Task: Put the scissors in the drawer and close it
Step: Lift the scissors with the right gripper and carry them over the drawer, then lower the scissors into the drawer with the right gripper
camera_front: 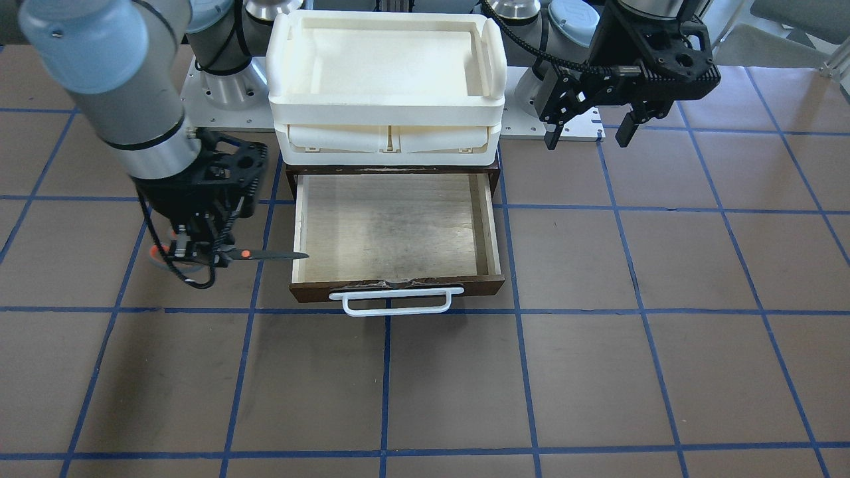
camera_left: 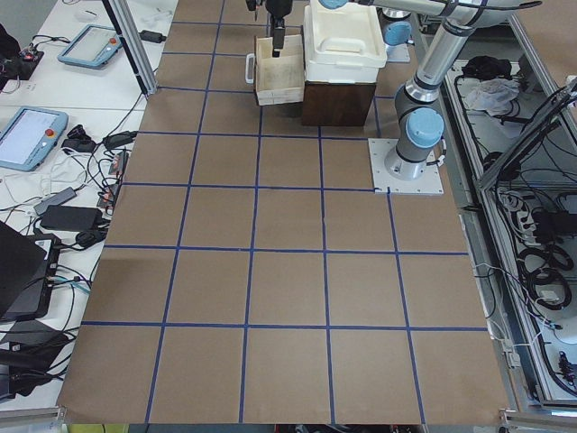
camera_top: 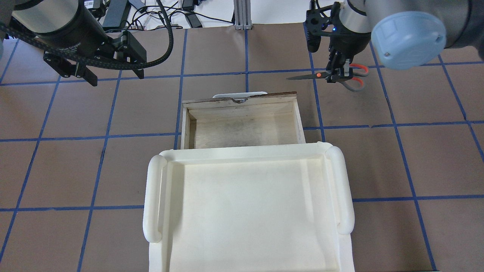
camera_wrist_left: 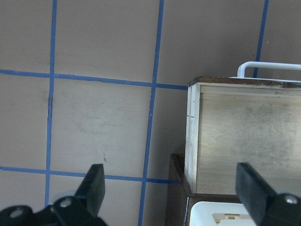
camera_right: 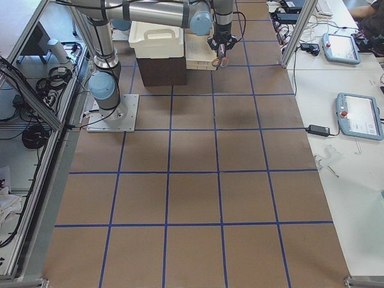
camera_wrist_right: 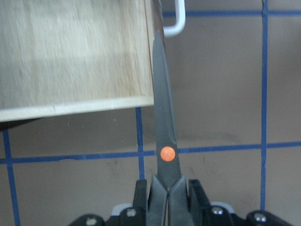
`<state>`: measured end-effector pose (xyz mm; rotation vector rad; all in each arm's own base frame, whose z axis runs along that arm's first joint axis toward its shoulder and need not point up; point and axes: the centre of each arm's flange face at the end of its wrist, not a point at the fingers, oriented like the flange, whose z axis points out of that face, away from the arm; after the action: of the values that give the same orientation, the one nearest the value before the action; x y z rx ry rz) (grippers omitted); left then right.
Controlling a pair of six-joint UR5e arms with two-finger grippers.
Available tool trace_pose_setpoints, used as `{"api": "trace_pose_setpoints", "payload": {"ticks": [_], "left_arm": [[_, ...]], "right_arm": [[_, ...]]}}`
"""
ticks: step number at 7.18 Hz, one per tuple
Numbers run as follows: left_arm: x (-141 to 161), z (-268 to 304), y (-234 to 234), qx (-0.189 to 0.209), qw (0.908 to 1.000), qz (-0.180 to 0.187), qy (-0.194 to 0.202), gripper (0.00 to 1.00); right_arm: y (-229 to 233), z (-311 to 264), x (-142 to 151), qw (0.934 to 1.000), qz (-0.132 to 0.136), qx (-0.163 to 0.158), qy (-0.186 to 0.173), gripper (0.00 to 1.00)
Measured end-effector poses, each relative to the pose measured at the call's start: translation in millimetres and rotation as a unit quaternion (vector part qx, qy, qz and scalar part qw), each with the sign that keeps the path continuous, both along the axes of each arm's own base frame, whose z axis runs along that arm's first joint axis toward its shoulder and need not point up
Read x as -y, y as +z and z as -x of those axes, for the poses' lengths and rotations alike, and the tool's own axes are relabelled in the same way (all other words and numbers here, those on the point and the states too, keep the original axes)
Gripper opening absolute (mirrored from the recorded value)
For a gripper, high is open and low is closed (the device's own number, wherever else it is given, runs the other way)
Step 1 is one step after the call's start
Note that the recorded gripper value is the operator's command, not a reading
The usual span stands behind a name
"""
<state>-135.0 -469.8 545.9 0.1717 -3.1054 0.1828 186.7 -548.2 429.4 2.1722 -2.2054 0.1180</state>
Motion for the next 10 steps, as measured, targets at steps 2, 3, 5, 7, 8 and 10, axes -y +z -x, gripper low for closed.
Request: {"api": "trace_pose_setpoints", "payload": {"ticks": [2, 3, 5, 7, 8, 10], "left_arm": [[0.1, -0.4, 0.0, 0.0, 1.0, 0.0, 0.0, 1.0], [0.1, -0.5, 0.0, 0.0, 1.0, 0.0, 0.001, 1.0], [0.2, -0.6, 0.0, 0.0, 1.0, 0.0, 0.001, 1.0], [0.2, -0.6, 0.0, 0.0, 1.0, 0.0, 0.001, 1.0], [0.1, -0.5, 0.0, 0.0, 1.0, 0.0, 0.0, 1.0], [0.0, 0.1, 0.0, 0.0, 1.0, 0.0, 0.0, 1.0]], "right_arm": [[-4.2, -72.5, -27.3, 0.9994, -0.004, 0.012, 0.031, 0.0], [-11.1, -102.4, -39.1, 0.9992, -0.009, 0.02, 0.032, 0.0], [-33.1, -141.3, -50.6, 0.9995, -0.012, 0.027, 0.014, 0.0], [-56.0, -151.7, -56.5, 0.9996, -0.013, 0.026, -0.004, 0.0], [-67.9, -151.4, -60.1, 0.9996, -0.015, 0.023, -0.006, 0.0], [-83.5, -150.7, -62.9, 0.9996, -0.016, 0.021, -0.006, 0.0]]}}
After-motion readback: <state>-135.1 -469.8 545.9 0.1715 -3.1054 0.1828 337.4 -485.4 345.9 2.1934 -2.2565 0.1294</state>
